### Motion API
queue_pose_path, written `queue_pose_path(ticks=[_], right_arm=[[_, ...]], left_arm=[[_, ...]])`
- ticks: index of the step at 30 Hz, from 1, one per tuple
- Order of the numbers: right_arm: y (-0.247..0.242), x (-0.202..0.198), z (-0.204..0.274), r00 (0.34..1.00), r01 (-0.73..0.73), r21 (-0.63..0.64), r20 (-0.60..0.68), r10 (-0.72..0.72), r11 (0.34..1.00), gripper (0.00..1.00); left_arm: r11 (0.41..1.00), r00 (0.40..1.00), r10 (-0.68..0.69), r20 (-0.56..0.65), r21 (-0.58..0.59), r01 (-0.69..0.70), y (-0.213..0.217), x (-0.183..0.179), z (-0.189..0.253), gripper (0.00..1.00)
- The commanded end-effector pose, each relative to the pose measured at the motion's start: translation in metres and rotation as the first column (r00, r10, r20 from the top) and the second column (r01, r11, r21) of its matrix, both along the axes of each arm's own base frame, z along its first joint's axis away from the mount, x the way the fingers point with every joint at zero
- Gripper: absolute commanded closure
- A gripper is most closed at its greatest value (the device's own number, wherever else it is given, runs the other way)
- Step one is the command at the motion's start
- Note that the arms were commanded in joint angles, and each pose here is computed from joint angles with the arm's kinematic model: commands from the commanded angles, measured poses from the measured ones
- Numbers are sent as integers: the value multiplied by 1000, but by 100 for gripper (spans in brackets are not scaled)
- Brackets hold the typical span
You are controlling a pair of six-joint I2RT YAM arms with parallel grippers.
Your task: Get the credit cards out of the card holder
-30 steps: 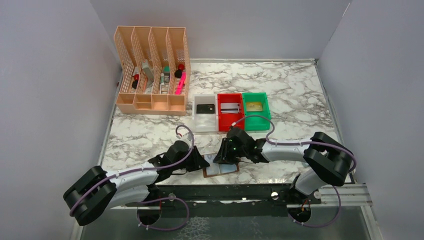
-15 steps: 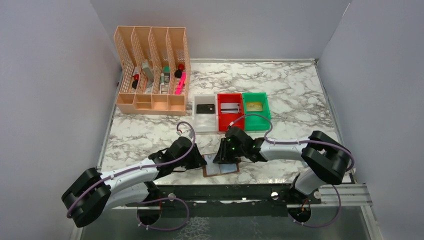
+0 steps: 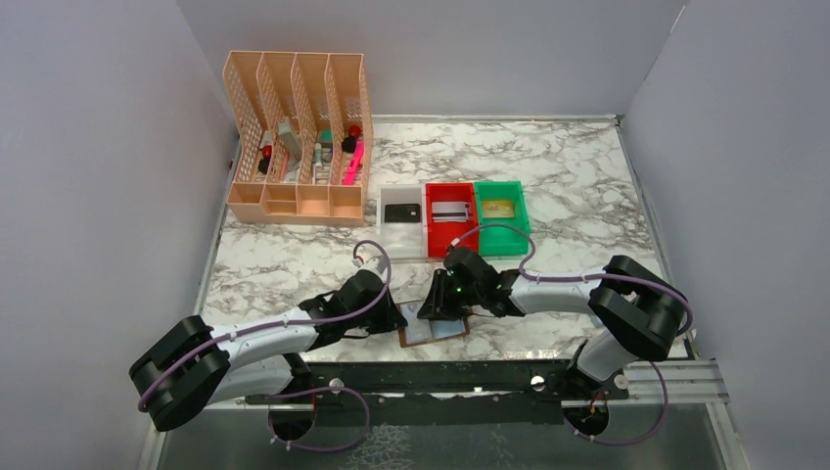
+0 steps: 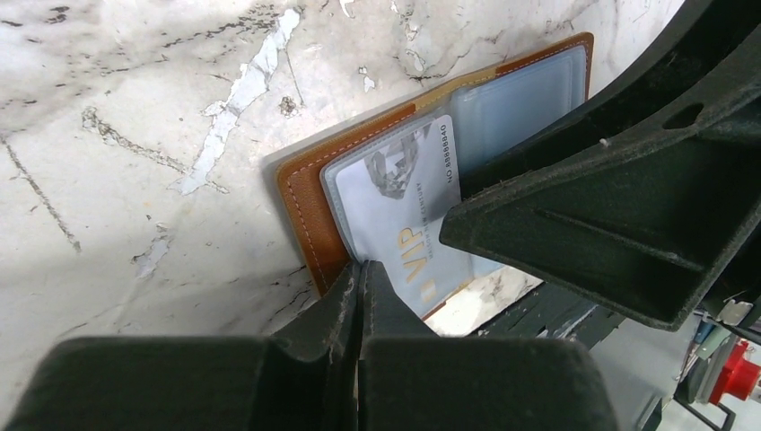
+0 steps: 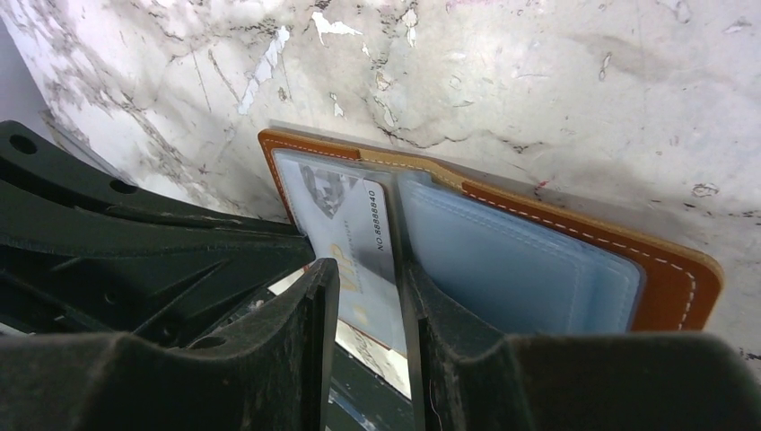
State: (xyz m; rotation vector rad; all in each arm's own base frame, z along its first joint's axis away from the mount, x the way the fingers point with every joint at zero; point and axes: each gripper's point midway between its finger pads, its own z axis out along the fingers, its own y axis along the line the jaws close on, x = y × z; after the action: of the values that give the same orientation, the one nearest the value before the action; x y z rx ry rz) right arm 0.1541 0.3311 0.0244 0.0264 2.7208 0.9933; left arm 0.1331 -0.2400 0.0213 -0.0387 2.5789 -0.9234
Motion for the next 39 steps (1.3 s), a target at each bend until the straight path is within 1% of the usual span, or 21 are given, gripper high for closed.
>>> queue_pose_path(ticks=[1, 6, 10, 12, 14, 18, 22, 33, 36, 37, 39], right_arm=[[-4, -18, -17, 997, -41, 10, -58, 41, 999, 63], [10, -24, -8, 994, -90, 108, -54, 96, 990, 75], [10, -22, -5, 995, -90, 114, -35, 95, 989, 87], [10, -21, 0, 995, -97, 137, -18, 100, 986, 94], [11, -20, 4, 994, -104, 152, -5, 106, 983, 98], [1, -13, 8, 997, -82, 153, 17, 80, 985, 99], [-9, -9, 16, 997, -75, 208, 33, 70, 975, 99], [-34, -6, 9, 998, -68, 179, 22, 65, 982, 99], [-36, -8, 11, 998, -67, 198, 16, 66, 978, 99], [-35, -9, 11, 997, -72, 205, 8, 72, 976, 97], [-33, -11, 9, 997, -78, 208, -13, 82, 975, 85]], left_arm=[[999, 998, 1, -59, 54, 2, 11, -18, -27, 100], [999, 998, -3, -63, 47, 6, 7, -19, -29, 100], [998, 998, 10, -63, 55, -7, 8, -18, -31, 100], [998, 998, 16, -60, 55, -12, 8, -18, -31, 100], [998, 998, 23, -57, 56, -20, 9, -17, -31, 100], [997, 998, 36, -50, 67, -33, 12, -15, -32, 100], [996, 998, 49, -47, 77, -45, 15, -15, -34, 100], [993, 997, 69, -41, 101, -64, 19, -12, -36, 100], [993, 997, 65, -36, 97, -61, 18, -12, -35, 100], [994, 997, 62, -35, 94, -59, 18, -12, -35, 100], [994, 998, 59, -32, 91, -56, 16, -11, -34, 100]])
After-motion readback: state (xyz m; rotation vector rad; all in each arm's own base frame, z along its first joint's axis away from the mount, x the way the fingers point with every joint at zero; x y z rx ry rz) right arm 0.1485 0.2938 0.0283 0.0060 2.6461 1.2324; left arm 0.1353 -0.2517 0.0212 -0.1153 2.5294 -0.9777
